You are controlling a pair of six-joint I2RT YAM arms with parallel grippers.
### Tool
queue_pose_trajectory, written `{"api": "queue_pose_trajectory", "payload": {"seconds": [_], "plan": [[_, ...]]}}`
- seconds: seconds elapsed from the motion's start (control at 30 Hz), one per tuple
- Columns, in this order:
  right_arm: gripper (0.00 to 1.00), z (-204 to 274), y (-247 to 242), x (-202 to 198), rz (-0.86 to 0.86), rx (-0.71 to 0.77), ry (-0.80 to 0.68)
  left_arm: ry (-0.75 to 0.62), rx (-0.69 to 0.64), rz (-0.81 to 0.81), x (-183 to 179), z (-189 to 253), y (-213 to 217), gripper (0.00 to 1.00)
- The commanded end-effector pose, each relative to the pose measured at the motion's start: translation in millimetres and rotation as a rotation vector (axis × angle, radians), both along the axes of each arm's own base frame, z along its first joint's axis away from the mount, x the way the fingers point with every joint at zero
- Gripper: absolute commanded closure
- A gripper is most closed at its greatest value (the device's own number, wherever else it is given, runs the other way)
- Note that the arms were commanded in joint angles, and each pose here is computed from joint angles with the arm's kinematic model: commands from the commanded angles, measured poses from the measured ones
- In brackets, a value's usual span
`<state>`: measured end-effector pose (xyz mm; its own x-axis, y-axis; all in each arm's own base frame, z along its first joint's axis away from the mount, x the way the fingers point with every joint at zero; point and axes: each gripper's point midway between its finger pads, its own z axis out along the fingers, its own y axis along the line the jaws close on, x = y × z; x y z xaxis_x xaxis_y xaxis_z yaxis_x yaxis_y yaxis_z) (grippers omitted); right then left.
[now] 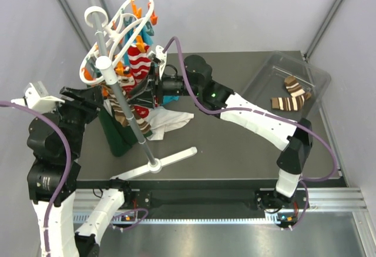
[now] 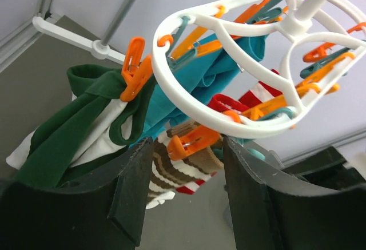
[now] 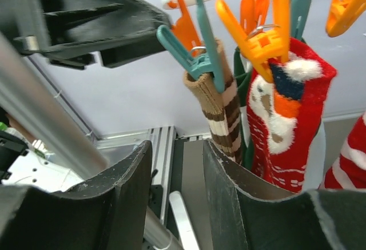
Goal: Clip the socks to the hanger
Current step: Open the clamp at the hanger.
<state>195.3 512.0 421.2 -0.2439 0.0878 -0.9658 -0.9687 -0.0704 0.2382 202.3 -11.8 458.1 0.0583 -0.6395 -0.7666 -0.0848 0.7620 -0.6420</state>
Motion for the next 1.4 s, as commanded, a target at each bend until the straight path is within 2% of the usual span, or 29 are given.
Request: {"api": "queue_pose_trajectory", "payload": {"seconds": [0.0,0.33,0.47,0.5,0.6,1.03,1.13,1.2,1.37], "plan": [[0.59,42.2,-16.2,-28.2,0.028,0.083,-0.074,0.015,0.019,0.044,11.7,-3.8,7.0,0.44],[0.62,40.2,-7.2,-33.2,0.087,0.085,-0.056,-0.019,0.028,-0.004,27.8,0.9,-3.4,0.60],[0.68,40.2,-3.0,-34.3,0.110,0.083,-0.050,-0.042,0.030,-0.019,23.9,6.9,-5.5,0.73],[0.68,39.6,-2.9,-36.6,0.120,0.082,-0.044,-0.048,0.031,-0.024,23.1,8.6,-6.1,0.83],[0.69,36.7,-3.8,-39.1,0.137,0.081,-0.042,-0.052,0.031,-0.054,19.9,12.5,-11.2,1.00],[0.69,34.7,9.7,-47.1,0.248,0.088,-0.020,-0.045,0.024,-0.202,5.2,19.3,-36.0,1.00],[0.64,37.1,13.5,-48.5,0.279,0.100,0.006,-0.042,0.029,-0.211,3.6,20.5,-37.3,1.00],[0.59,40.2,16.3,-42.5,0.246,0.124,0.000,-0.038,0.034,-0.219,1.5,20.8,-38.2,1.00],[0.56,49.9,18.5,-23.1,0.167,0.179,-0.032,-0.022,0.039,-0.259,-2.1,18.6,-44.6,1.00]]}}
